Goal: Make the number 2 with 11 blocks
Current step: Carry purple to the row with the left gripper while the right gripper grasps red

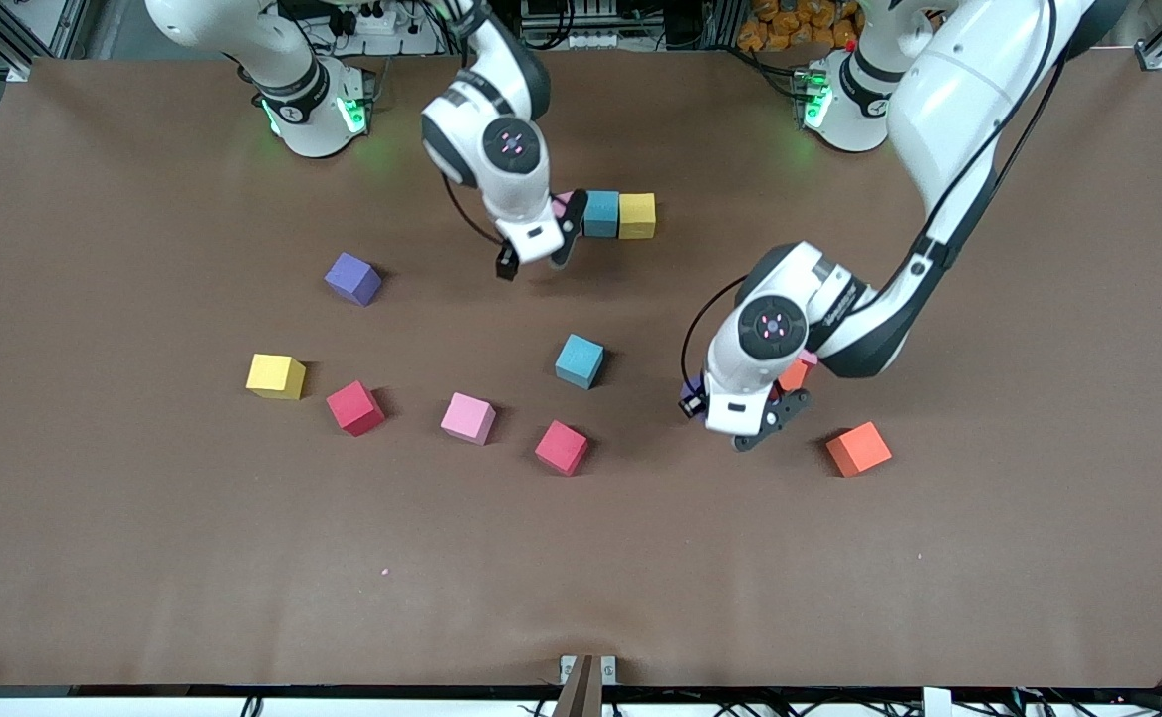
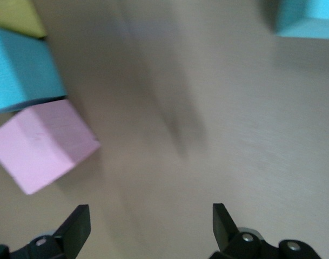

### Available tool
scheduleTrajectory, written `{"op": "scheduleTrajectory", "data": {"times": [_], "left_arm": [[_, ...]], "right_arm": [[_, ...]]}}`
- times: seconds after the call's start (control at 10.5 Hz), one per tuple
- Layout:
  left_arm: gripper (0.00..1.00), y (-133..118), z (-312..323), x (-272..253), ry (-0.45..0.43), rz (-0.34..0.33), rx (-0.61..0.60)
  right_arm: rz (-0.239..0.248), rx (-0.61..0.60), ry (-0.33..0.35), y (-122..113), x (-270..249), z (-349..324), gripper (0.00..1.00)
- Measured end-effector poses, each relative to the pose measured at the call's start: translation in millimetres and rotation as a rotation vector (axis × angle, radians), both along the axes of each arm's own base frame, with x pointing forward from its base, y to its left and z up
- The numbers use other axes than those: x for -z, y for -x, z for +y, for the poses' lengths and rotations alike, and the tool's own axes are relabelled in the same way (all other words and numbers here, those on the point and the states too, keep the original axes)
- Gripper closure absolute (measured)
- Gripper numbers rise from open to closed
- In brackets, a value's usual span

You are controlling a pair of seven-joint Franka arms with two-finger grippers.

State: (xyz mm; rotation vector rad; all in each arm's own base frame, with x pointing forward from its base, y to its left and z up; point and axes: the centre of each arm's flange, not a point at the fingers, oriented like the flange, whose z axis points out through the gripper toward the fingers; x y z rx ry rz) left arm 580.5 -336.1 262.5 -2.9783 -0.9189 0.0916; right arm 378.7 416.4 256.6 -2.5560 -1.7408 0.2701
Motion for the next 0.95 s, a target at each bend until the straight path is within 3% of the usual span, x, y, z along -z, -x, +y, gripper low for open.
{"op": "scheduleTrajectory", "data": {"times": [0.38,0.67,0.95], "left_arm": [[0.46,32.3,-5.5,-10.8,-0.008,0.016,0.104],[0.46,60.4,-12.5,-12.5,0.054,0.068,0.263],[0.46,89.0,-31.7,-9.7,0.070,0.098,0.338]], "right_arm": [[-0.027,0.217,-0.021,-89.7,-13.0,-82.8,0.00],[-0.080,0.377,-0.054,-149.1,-38.0,-135.4,0.00],[-0.144,0.482,-0.055,-200.9,-51.1,-193.6,0.00]]}}
